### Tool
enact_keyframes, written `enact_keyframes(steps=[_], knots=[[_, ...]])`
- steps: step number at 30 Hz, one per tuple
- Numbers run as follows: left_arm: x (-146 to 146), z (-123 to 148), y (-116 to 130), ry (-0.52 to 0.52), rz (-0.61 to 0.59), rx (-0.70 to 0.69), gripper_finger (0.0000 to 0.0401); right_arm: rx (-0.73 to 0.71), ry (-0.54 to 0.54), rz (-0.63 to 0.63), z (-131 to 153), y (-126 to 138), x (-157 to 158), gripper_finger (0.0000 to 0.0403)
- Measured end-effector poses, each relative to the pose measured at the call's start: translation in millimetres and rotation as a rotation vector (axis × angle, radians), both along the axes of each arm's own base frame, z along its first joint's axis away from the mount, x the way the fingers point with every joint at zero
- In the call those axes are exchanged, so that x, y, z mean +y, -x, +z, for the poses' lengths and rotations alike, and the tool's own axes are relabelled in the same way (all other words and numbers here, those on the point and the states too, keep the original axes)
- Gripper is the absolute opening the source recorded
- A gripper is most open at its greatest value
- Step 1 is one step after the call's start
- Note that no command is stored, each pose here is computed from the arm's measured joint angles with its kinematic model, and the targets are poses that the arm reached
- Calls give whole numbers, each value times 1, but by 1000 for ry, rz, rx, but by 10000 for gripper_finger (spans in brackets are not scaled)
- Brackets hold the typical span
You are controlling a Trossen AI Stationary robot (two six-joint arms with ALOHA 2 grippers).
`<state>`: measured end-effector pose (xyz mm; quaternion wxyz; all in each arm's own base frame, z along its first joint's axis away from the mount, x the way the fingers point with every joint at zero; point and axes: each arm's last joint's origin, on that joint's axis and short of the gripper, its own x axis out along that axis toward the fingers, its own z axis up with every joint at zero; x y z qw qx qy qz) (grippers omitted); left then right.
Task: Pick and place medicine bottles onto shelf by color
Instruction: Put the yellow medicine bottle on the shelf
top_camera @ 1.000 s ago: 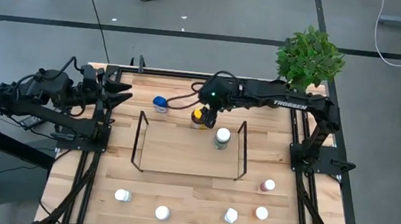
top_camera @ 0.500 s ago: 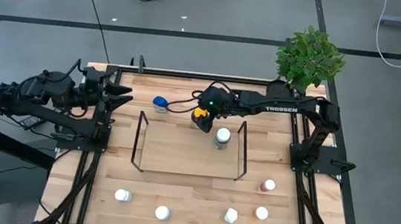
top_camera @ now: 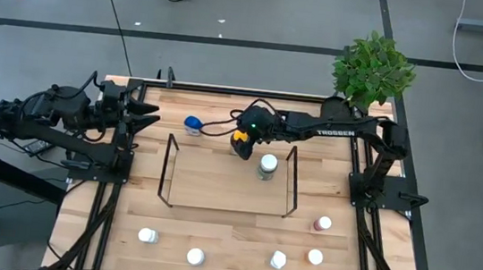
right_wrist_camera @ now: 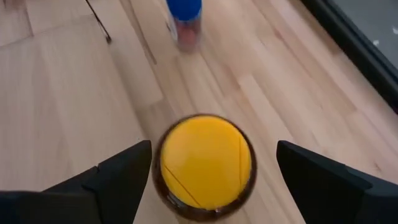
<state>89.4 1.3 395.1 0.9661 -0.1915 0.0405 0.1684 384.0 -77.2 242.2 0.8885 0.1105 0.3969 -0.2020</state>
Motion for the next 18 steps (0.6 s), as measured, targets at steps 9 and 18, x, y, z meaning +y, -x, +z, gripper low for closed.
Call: enact_keyframes(steps=[9, 18], knots=[[0, -1, 0, 30, 2, 2, 177, 1, 3, -16, -12, -8, -2, 353], [0, -2, 0, 33, 3, 8, 174, 22, -2, -6, -13, -6, 1, 346]])
